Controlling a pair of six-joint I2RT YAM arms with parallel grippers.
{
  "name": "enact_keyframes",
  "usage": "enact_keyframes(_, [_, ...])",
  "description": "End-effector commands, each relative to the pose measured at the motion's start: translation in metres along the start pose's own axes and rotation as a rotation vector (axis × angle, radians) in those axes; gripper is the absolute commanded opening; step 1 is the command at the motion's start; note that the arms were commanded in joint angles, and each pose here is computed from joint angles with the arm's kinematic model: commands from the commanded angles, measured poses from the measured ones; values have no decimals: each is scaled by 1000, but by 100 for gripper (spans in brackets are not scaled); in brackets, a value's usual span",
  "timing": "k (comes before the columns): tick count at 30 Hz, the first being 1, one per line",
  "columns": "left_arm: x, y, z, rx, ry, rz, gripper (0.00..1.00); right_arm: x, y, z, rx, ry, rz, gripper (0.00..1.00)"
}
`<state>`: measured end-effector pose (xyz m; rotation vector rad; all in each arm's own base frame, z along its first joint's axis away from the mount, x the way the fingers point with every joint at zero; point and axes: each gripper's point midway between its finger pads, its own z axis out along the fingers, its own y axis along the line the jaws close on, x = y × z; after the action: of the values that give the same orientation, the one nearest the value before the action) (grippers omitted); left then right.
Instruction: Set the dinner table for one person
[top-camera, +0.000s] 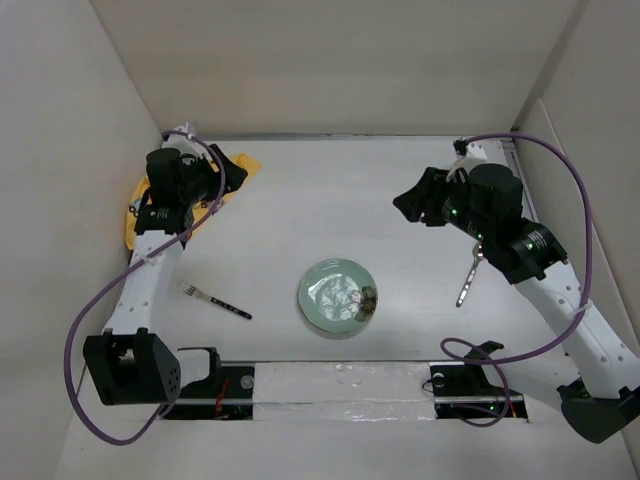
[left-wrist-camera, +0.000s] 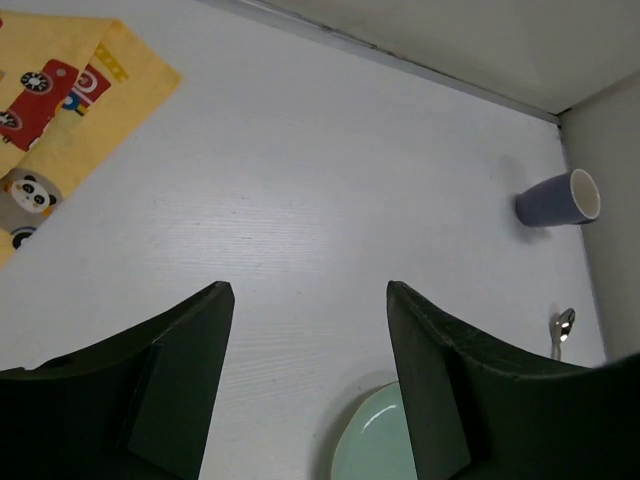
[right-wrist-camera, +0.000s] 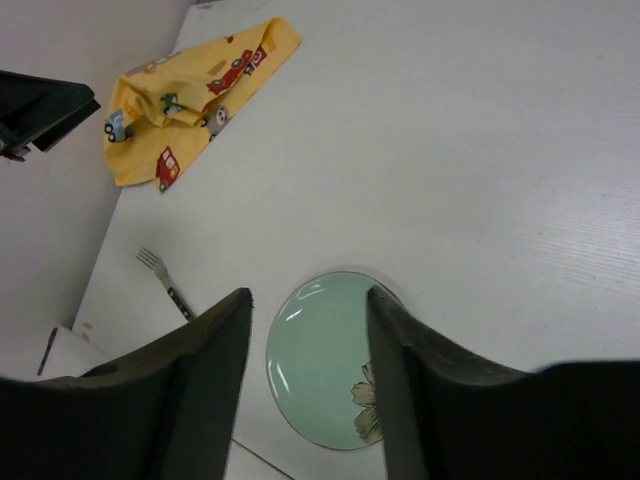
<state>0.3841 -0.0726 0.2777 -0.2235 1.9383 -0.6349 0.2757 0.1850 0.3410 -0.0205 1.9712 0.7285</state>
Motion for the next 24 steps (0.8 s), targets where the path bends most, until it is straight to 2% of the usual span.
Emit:
enact_keyframes(1, [-26,3,0,-55,-57,28,59,-17,3,-3,-19,-66,-11,51])
enact_keyframes(2, [-29,13,7,-100,-58,23,59,-17,4,-3,-22,-69,-13,28])
enact_keyframes(4, [-44,16,11,-142,-81,22,52,-19,-1,-2,-14,-71,-7,5])
enact_keyframes(5, [-43,29,22,-192,-72,12,42,-17,-1,0,-18,-60,-8,0])
enact_keyframes(7, [-60,35,29,-237,-99,20,24,-15,-4,2,-13,-56,-3,0])
enact_keyframes(8, [-57,52,43,-297,-79,18,1,-14,-3,2,-19,-51,-2,0])
enact_keyframes(9, [-56,61,47,-346,-57,17,0,-12,-3,2,-22,-47,-2,0])
enact_keyframes(10, [-72,62,51,-372,-82,26,0,-12,-3,1,-23,-46,-2,0])
enact_keyframes(11, [-80,87,66,-491,-76,36,0,-12,-4,0,-23,-52,-7,0])
enact_keyframes(12, [-80,88,66,-492,-75,36,0,-12,-4,0,-23,-52,-7,0])
enact_keyframes(13, [-71,110,80,-568,-43,37,2,-12,-5,0,-18,-58,-7,0])
enact_keyframes(14, [-62,121,84,-615,2,34,16,-12,-5,-1,-18,-58,-4,0])
enact_keyframes(15, [-72,122,88,-634,-11,37,18,-10,-6,0,-18,-53,-2,0])
enact_keyframes(16, [-54,139,102,-671,54,35,26,-9,-8,1,-18,-48,3,0])
enact_keyframes(18, [-53,145,114,-679,75,35,34,-2,-9,4,-21,-27,9,0])
enact_keyframes(19, [-36,159,125,-709,125,29,40,1,-10,5,-18,-16,11,0])
enact_keyframes(21, [-34,170,134,-725,138,20,47,3,-10,7,-21,-6,17,6])
enact_keyframes(22, [-17,183,143,-753,183,16,50,6,-11,9,-22,2,17,15])
enact_keyframes(24, [-10,192,147,-786,198,4,51,7,-10,10,-25,10,18,23])
